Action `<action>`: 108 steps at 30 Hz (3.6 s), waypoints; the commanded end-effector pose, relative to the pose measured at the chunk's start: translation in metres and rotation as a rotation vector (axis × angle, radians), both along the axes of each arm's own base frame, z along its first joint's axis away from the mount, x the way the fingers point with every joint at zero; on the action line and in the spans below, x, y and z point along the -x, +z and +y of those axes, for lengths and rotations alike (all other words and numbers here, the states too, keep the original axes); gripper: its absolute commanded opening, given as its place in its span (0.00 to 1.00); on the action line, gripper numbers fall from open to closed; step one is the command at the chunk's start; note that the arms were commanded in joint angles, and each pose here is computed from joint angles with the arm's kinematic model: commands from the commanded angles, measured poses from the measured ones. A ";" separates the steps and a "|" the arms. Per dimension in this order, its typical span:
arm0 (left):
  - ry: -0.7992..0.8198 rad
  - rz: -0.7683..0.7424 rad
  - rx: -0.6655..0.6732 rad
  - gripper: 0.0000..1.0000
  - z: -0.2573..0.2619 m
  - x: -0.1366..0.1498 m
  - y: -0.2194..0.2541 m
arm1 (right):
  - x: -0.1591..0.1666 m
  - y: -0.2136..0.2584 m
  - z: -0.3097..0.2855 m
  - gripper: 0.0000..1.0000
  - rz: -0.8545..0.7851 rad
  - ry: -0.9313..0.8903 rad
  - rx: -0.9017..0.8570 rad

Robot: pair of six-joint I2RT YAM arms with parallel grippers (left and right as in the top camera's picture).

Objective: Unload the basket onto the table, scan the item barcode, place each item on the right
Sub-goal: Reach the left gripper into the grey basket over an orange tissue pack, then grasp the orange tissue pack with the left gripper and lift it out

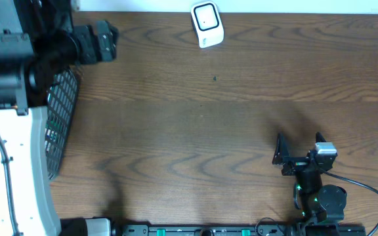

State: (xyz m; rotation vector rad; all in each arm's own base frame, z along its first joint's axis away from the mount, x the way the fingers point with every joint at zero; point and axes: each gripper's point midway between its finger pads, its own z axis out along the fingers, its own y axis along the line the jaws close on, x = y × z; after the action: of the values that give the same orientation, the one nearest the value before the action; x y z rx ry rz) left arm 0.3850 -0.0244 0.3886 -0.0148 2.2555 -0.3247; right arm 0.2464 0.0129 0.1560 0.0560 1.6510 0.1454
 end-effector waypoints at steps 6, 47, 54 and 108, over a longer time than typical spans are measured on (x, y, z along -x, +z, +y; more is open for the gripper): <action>0.734 0.003 0.111 0.84 0.150 0.012 0.003 | 0.000 -0.001 0.003 0.99 0.003 0.011 -0.015; 1.252 0.691 0.193 0.57 0.331 0.022 -0.283 | 0.000 -0.001 0.003 0.99 0.003 0.011 -0.015; 1.252 0.699 0.192 0.50 0.330 0.024 -0.285 | 0.000 -0.001 0.003 0.99 0.003 0.011 -0.015; 1.208 0.235 0.146 0.27 0.328 0.025 -0.140 | 0.000 -0.001 0.003 0.99 0.003 0.011 -0.015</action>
State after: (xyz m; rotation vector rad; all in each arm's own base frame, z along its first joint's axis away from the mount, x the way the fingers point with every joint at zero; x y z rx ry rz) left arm 0.3676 0.3057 0.1549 -1.6086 2.1880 0.1680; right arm 0.2464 0.0129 0.1559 0.0560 1.6513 0.1454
